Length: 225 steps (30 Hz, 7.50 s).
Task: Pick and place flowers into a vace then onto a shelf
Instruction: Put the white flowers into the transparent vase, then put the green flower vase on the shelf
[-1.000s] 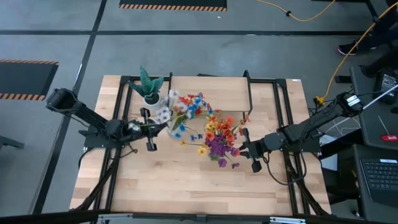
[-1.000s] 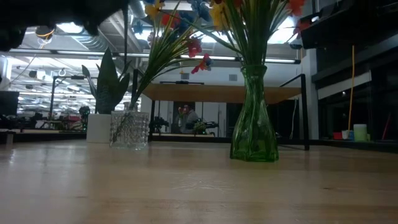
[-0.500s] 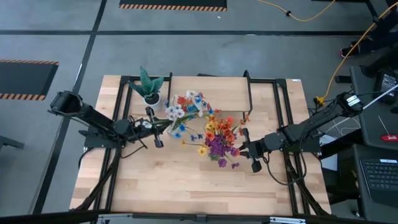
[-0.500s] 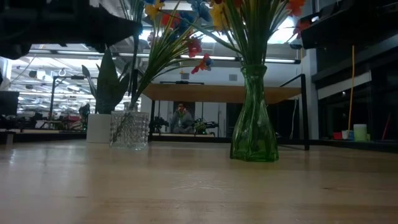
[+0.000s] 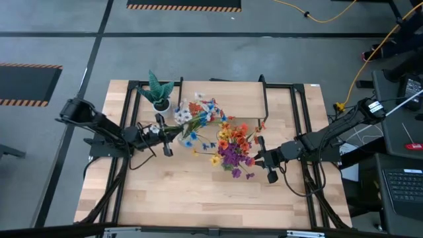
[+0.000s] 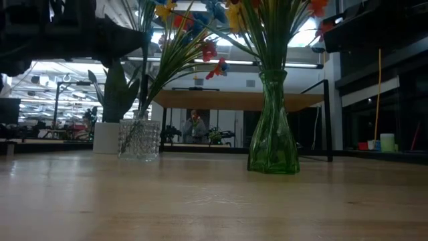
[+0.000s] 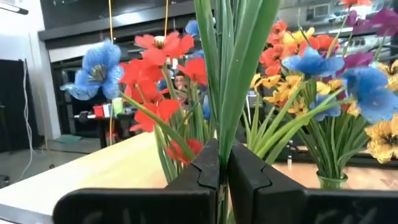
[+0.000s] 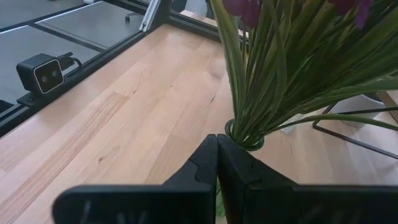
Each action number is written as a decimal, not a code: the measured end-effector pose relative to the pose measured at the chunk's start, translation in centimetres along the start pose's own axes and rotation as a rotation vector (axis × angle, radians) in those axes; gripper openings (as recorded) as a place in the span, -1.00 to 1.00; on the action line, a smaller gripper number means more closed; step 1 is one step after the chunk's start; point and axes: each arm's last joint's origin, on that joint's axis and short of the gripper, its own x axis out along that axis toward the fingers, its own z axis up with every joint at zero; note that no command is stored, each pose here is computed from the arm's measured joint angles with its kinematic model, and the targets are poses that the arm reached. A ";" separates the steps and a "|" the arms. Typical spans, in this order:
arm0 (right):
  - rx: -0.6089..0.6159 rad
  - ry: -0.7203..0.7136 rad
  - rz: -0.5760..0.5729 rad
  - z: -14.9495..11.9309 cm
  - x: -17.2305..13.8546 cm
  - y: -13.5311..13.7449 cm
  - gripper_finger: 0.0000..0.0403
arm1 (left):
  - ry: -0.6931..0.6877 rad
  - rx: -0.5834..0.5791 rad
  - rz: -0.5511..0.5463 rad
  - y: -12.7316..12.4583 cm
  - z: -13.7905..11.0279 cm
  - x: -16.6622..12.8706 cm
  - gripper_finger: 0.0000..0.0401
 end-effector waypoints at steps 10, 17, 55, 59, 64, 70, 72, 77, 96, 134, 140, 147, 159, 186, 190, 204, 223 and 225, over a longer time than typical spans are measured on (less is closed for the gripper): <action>0.000 0.000 0.000 0.0 0.0 0.0 -0.95 | 0.066 -0.042 0.008 -0.2 -1.3 0.1 -0.96; 0.000 0.000 -0.001 0.0 0.0 0.0 -0.95 | 0.100 -0.050 0.015 -0.3 -1.9 0.1 -0.95; 0.000 0.001 0.000 0.0 0.0 0.0 -0.95 | 0.224 -0.049 -0.039 -1.4 -3.5 -0.6 -0.39; 0.000 0.001 0.000 0.0 0.0 0.0 -0.95 | 0.209 -0.034 -0.010 -1.5 -3.1 -0.8 -0.36; 0.008 0.001 0.000 0.0 0.0 0.0 -0.95 | 0.181 0.036 0.020 -1.8 -2.3 -1.1 -0.31; 0.023 0.001 -0.001 0.0 0.0 0.0 -0.95 | 0.140 0.052 0.024 -2.2 -1.2 -1.6 -0.24; 0.023 0.001 0.000 0.0 0.0 0.0 -0.95 | 0.129 0.062 0.026 -2.4 -0.8 -1.9 -0.22; 0.027 0.001 -0.001 0.0 0.0 0.0 -0.95 | 0.110 0.106 0.016 -3.2 0.2 -2.9 -0.26; 0.084 -0.024 -0.004 0.4 -0.5 -0.2 -0.95 | 0.197 0.000 -0.025 -5.9 1.0 -7.6 -0.97; 0.202 -0.290 0.080 -3.2 -2.3 1.3 -0.95 | 0.417 -0.112 -0.021 -8.4 0.7 -6.4 -0.99; 0.240 -0.233 0.084 -4.9 -2.3 1.4 -0.94 | 0.402 -0.082 0.024 -8.2 0.7 -6.1 -0.99; 0.260 -0.193 0.090 -5.1 -1.5 1.7 -0.62 | 0.409 -0.069 0.047 -7.9 0.4 -5.7 -0.99; 0.258 -0.082 -0.085 -5.6 0.8 1.9 0.19 | 0.461 -0.095 0.052 -7.4 -0.3 -5.5 -0.99; 0.299 -0.099 -0.201 -5.5 9.2 1.2 0.30 | 0.470 -0.059 0.032 -7.4 -0.3 -5.5 -0.99; 0.258 -0.099 -0.217 -5.2 9.9 1.1 0.30 | 0.470 -0.059 0.032 -7.4 -0.3 -5.5 -0.99; 0.237 -0.101 -0.287 -5.0 9.8 0.9 0.13 | 0.476 -0.054 0.018 -7.5 -0.3 -5.5 -0.99; 0.289 -0.118 -0.285 -5.4 7.7 0.6 -0.45 | 0.472 -0.006 0.016 -7.5 -0.3 -5.5 -0.99; 0.295 -0.140 -0.282 -5.1 6.7 0.5 -0.45 | 0.466 -0.003 0.030 -7.4 -0.3 -5.5 -0.99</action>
